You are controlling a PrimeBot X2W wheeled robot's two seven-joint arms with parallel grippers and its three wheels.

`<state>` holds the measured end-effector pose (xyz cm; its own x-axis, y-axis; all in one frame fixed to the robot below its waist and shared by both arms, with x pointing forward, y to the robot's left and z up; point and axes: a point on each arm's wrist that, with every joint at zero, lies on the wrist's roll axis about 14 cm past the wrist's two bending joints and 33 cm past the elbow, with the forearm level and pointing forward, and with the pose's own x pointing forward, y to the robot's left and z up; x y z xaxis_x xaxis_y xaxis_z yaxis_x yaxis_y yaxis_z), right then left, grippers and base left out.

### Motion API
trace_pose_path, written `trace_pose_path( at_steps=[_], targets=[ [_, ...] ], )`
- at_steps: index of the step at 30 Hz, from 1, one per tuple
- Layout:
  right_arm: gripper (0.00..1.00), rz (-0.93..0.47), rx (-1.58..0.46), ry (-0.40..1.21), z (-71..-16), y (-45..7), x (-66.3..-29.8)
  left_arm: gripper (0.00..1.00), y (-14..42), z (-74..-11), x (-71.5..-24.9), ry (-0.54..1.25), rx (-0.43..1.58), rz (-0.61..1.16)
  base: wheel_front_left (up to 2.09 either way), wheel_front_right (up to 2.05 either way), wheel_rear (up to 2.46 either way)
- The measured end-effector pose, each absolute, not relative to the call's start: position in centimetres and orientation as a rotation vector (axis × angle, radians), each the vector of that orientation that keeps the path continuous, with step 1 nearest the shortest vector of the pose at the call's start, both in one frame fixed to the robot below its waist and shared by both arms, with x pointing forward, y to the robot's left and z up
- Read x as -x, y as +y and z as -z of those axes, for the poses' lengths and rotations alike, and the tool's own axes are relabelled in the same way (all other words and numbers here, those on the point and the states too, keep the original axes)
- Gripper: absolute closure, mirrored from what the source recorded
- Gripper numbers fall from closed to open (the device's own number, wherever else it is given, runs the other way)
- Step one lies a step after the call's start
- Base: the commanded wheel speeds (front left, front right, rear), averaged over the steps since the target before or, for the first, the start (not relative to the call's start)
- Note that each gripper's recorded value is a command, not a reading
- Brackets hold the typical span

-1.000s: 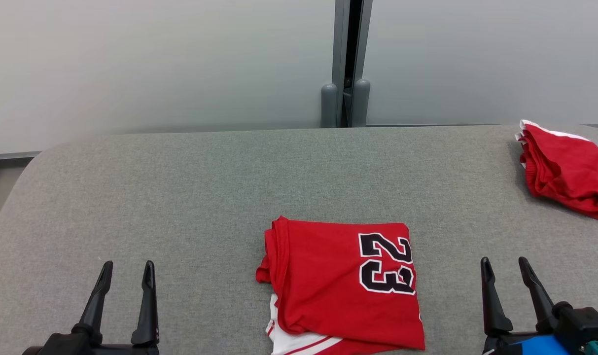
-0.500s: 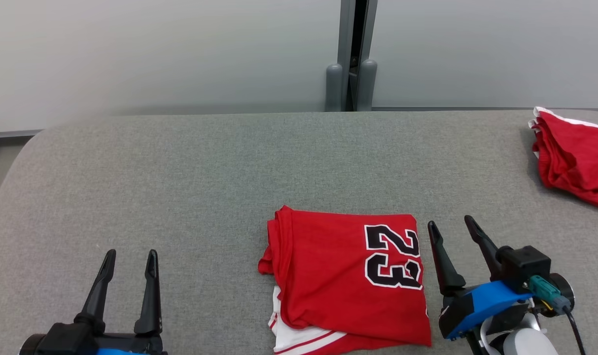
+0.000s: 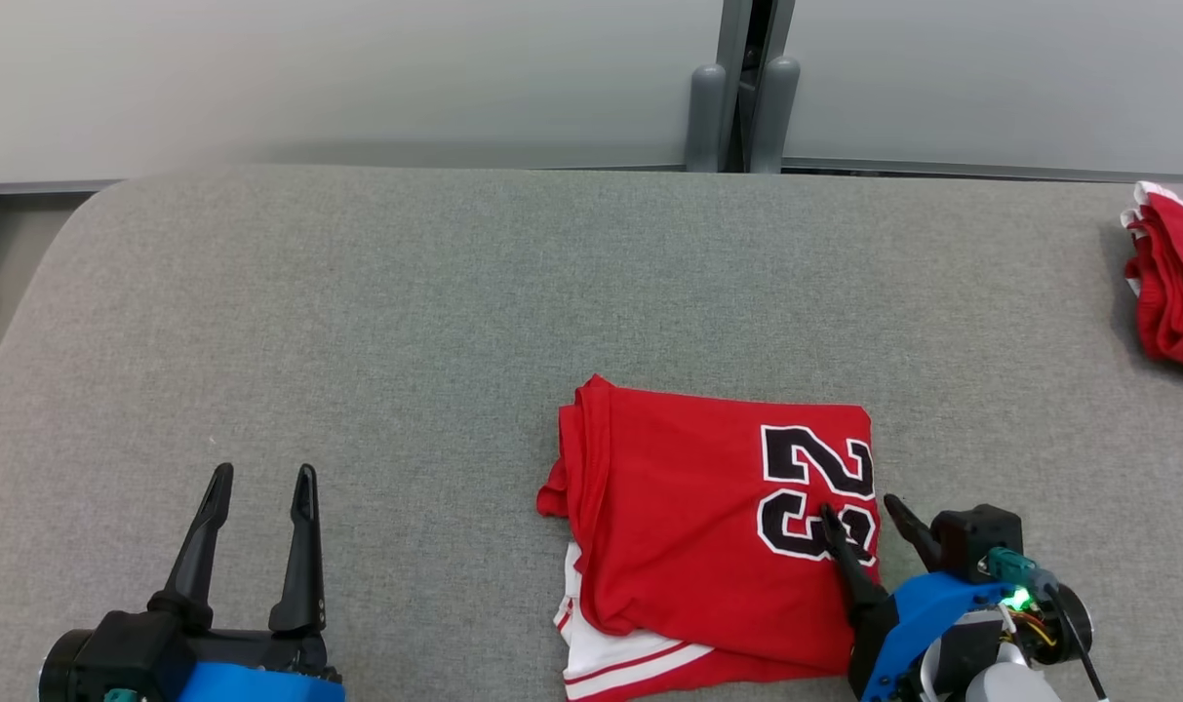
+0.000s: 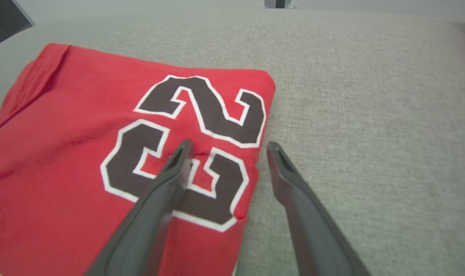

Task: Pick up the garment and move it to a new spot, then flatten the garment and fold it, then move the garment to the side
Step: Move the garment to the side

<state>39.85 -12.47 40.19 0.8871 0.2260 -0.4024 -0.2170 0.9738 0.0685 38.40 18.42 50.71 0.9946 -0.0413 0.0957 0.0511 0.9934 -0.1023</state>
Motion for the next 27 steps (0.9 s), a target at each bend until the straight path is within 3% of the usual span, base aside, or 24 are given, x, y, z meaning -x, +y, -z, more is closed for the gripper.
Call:
trace_pose_path(
  at_steps=[12, 14, 27],
  targets=[
    [0.0, -0.277, -0.061, 0.532, -37.0, -10.8, -38.8, 0.0, 18.6, -50.4, -38.8, -0.087, 0.103, 0.04, 0.0, 0.0, 0.0],
    [1.0, -0.284, -0.076, 0.533, -36.9, -10.4, -38.9, 0.0, 18.6, -50.4, -38.8, -0.086, 0.104, 0.04, 0.0, 0.0, 0.0],
    [1.0, -0.17, -0.069, 0.414, -39.0, -14.1, -41.0, 0.0, 17.3, -50.1, -39.9, -0.081, 0.118, 0.075, 0.0, 0.0, 0.0]
  ],
)
